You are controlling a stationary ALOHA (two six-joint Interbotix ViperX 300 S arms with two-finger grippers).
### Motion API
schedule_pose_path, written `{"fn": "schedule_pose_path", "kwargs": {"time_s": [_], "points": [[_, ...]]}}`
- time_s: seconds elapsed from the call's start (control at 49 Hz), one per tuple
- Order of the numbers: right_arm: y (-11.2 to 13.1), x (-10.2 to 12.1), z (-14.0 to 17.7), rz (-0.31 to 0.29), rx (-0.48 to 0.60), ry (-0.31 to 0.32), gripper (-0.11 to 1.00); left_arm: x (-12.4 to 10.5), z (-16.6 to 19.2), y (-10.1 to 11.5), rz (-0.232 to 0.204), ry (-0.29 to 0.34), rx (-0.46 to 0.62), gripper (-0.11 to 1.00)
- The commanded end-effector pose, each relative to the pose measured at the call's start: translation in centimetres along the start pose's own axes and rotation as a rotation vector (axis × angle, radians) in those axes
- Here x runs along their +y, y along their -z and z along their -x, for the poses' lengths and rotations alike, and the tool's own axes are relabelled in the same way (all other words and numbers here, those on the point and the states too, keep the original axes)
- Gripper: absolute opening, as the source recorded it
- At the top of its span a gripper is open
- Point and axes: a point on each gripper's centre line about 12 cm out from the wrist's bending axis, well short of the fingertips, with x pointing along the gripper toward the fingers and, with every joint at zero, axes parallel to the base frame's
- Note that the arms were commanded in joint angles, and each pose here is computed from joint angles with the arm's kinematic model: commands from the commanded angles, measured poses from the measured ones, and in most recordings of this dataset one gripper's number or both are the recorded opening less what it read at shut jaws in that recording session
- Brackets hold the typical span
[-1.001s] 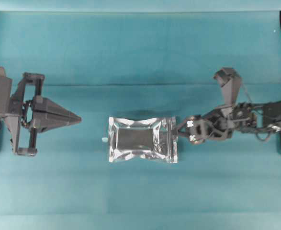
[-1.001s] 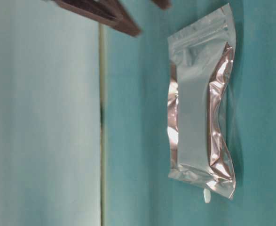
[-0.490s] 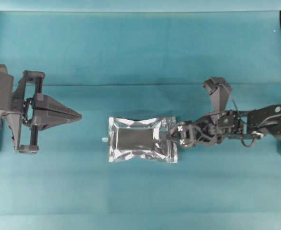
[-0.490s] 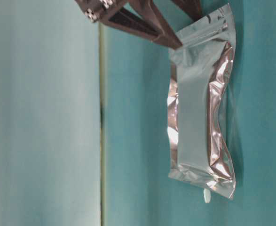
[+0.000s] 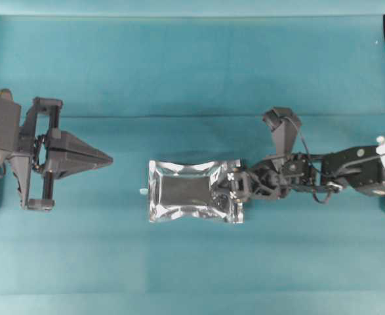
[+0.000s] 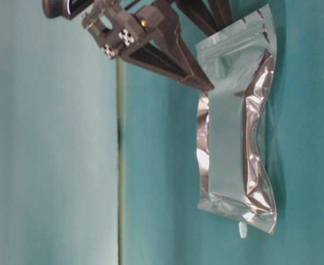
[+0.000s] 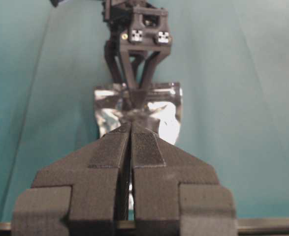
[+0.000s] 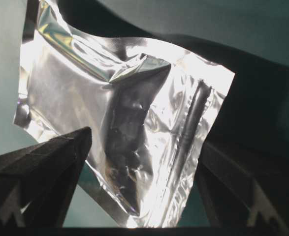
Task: Hand over the silver zip bag and make it stand upright.
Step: 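Close the right gripper on the bag's right edge, then lift the bag with the right gripper and swing it upright toward center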
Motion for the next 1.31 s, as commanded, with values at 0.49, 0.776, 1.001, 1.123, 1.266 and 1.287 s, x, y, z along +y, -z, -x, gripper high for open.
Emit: {"fn": "schedule_pose_path", "kwargs": {"time_s": [0.49,0.776,1.001,1.123,1.266,1.287], "points": [[0.7,-0.8,-0.7,0.000,0.036,0.071,0.40,0.1,-0.1,-1.1,-0.003,-0.002,-0.031,-0.08],[0.3,0.3,-0.2,0.020,0.024,0.029,-0.01,0.1,-0.1,-1.0,-0.002,-0.005,-0.029,-0.08],[-0.5,2.5,1.2,0.070,0.017,-0.023,-0.05,0.1,-0.1,-1.1,-0.002,-0.005,-0.031,-0.08],[-1.2,4.1,2.3,0.140,0.034,-0.016,-0.05,0.1,-0.1,-1.0,-0.002,-0.005,-0.029,-0.08],[-2.2,6.2,3.9,0.240,0.079,0.034,-0.05,0.2,-0.1,-0.9,-0.002,-0.006,-0.026,-0.08],[-2.3,6.5,4.1,0.259,0.088,0.044,-0.05,0.2,-0.1,-0.9,-0.002,-0.006,-0.027,-0.08]]}}
